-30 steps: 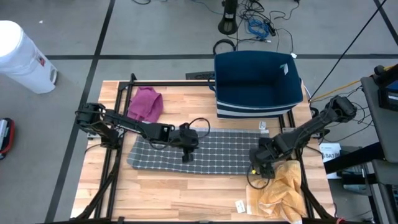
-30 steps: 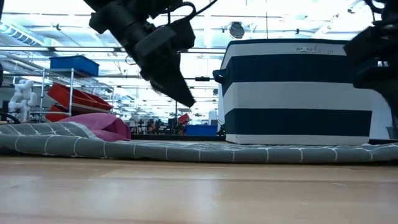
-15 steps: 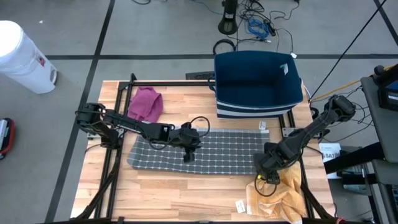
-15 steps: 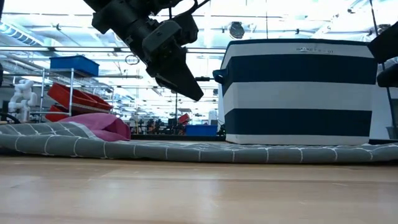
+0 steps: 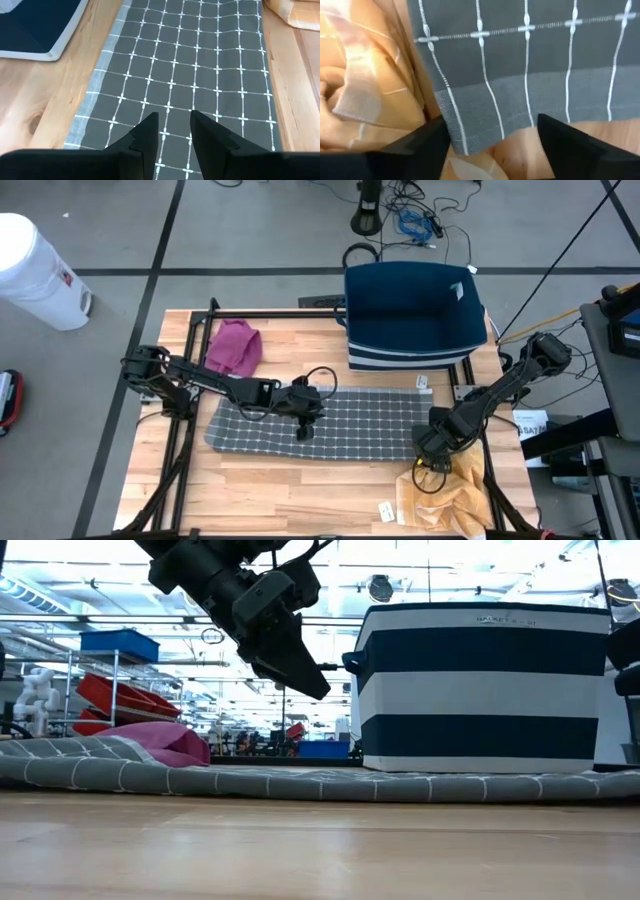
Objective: Fold towel
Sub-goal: Fold the gray checkered towel
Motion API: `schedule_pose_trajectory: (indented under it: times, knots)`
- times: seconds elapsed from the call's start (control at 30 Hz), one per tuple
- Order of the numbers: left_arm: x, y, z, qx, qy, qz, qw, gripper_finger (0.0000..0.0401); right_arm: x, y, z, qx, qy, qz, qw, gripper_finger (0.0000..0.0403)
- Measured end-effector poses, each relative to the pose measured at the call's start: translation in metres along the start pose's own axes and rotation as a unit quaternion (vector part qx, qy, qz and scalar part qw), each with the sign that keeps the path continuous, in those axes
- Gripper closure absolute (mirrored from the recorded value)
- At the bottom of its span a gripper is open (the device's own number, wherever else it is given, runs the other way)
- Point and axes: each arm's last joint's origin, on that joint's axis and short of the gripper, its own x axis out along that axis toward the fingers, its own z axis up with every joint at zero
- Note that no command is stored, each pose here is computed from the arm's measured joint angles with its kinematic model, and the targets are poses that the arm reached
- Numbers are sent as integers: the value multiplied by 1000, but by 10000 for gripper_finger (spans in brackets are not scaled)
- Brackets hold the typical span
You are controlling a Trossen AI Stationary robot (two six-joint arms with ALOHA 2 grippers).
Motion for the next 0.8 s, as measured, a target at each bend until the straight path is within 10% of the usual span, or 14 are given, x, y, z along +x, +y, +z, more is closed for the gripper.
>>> schedule_pose_trajectory:
  times: [0.3,0.8]
  knots:
    - [0,1,1,2,-7,14,1000,282,0,0,1,-54,-11,-6,998,387]
    - [41,11,-19,-20,22,30,999,282,-76,5,4,-40,-67,-152,985,402]
